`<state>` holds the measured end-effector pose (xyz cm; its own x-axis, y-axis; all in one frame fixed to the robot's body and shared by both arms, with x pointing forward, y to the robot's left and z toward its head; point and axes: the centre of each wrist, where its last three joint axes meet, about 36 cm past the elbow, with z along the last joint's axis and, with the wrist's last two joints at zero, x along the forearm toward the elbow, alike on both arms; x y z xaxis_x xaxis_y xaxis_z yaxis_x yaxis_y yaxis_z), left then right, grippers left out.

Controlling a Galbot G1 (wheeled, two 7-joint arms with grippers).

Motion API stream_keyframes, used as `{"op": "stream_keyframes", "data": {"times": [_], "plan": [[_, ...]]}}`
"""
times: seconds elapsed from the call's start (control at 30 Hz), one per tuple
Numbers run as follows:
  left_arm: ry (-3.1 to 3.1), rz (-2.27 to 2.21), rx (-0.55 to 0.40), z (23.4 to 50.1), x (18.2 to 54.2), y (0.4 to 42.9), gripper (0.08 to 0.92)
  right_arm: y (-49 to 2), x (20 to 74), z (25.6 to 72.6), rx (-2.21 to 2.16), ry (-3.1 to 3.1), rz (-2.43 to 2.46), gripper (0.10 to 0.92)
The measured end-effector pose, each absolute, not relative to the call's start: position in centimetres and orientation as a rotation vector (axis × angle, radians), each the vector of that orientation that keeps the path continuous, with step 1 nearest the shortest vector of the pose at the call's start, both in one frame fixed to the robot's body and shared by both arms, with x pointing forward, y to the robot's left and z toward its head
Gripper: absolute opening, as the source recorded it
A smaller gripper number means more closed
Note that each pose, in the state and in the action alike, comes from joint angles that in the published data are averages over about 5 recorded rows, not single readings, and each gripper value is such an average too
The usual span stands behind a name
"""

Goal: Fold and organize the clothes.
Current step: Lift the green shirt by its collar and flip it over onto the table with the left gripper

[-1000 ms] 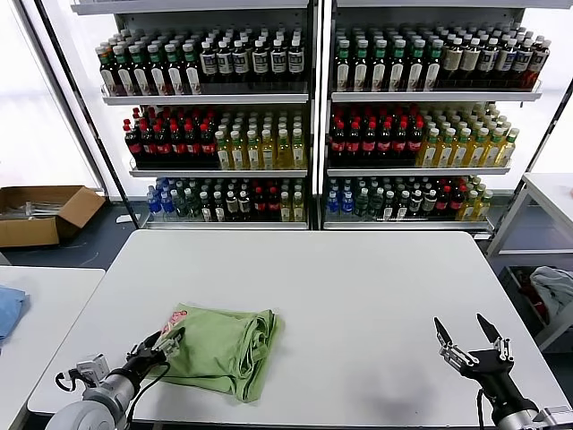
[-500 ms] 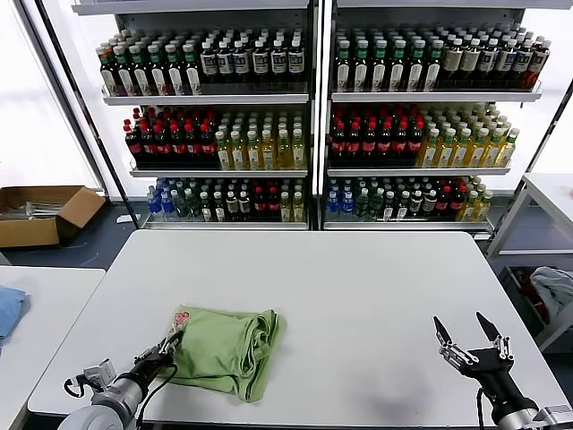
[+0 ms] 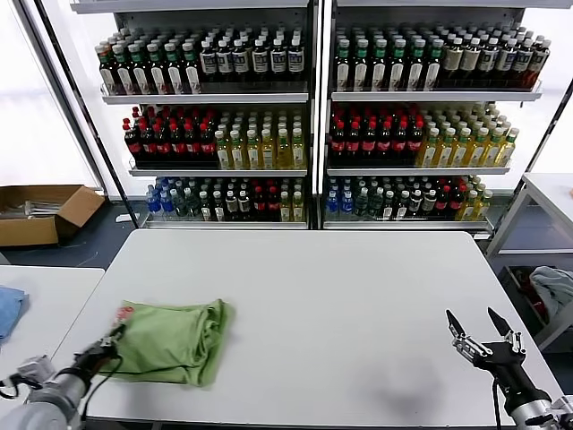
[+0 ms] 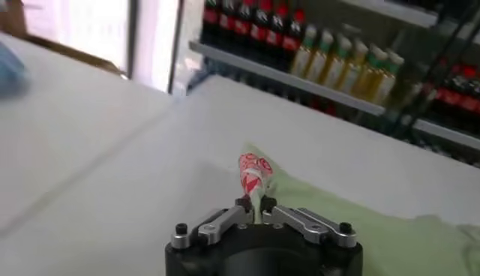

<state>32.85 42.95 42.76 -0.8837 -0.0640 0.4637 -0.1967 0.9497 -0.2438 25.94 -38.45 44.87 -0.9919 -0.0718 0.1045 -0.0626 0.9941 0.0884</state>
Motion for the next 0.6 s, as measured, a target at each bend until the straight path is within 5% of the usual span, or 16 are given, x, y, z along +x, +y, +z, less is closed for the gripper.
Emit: {"op": "stream_keyframes", "data": {"times": [0.3, 0.6], "plan": [[-2.762, 0.233, 0.311, 49.4, 32.5, 48.0, 0.118, -39.4, 26.2, 44.7, 0.093, -3.026, -0.168, 0.823], [-2.845, 0.105, 0.304, 53.5, 31.7, 46.8, 0.118, -40.1, 26.2, 44.8, 0.091, -3.02, -0.164, 0.823]]}}
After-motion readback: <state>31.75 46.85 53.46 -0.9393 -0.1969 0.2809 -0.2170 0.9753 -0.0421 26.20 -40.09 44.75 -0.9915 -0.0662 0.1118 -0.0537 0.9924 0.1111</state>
